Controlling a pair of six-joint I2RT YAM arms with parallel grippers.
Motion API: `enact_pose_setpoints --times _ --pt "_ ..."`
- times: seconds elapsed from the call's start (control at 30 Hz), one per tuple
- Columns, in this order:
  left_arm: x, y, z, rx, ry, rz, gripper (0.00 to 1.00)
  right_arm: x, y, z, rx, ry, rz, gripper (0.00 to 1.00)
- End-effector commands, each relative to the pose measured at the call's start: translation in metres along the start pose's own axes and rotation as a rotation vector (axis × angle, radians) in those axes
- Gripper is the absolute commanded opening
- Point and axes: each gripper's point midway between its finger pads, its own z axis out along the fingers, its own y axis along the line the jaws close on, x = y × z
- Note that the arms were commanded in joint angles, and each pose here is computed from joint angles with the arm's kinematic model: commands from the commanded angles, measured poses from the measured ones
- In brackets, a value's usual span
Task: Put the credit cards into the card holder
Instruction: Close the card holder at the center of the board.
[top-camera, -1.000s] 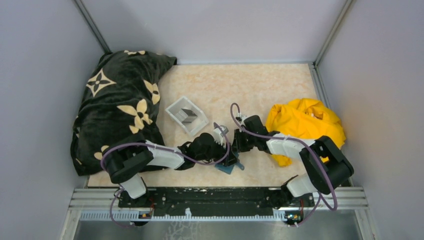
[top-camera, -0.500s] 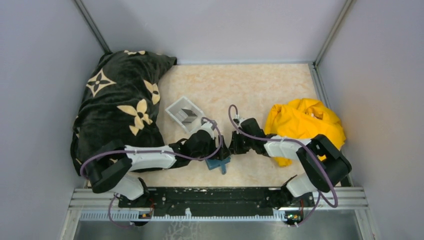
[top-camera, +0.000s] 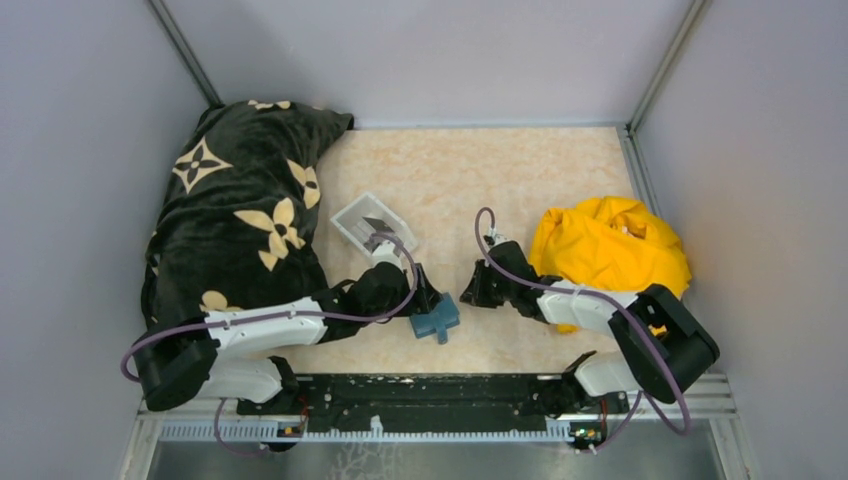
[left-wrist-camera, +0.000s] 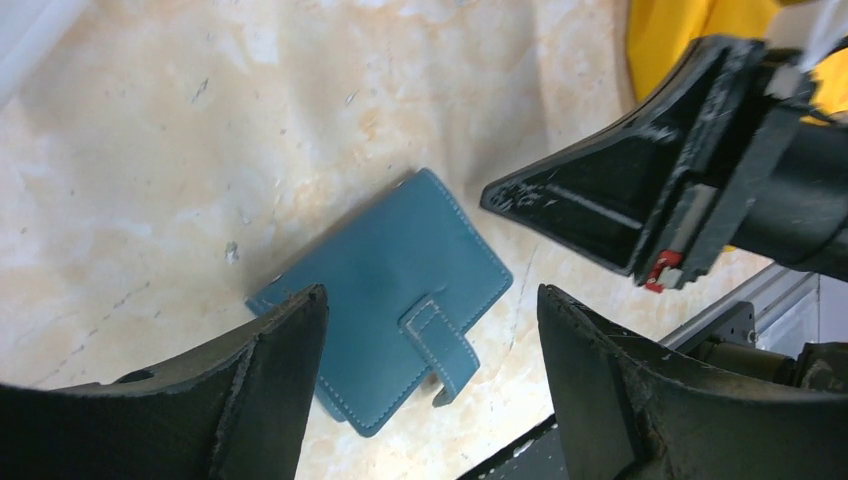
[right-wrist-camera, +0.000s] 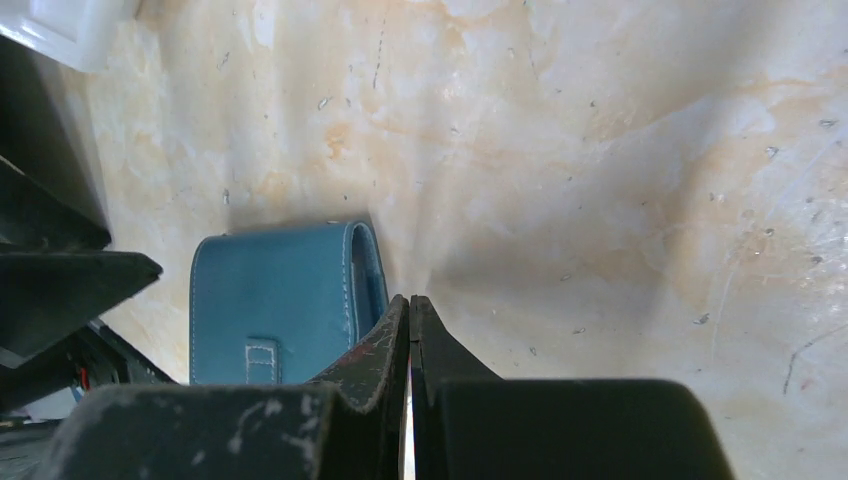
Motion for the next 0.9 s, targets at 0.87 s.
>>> enact_pose_setpoints --times 0.87 --pt "0.030 0.020 -0.003 -0.011 0.044 -0.201 0.76 -0.014 0.028 -0.011 -0.092 -0.055 -0.044 0.18"
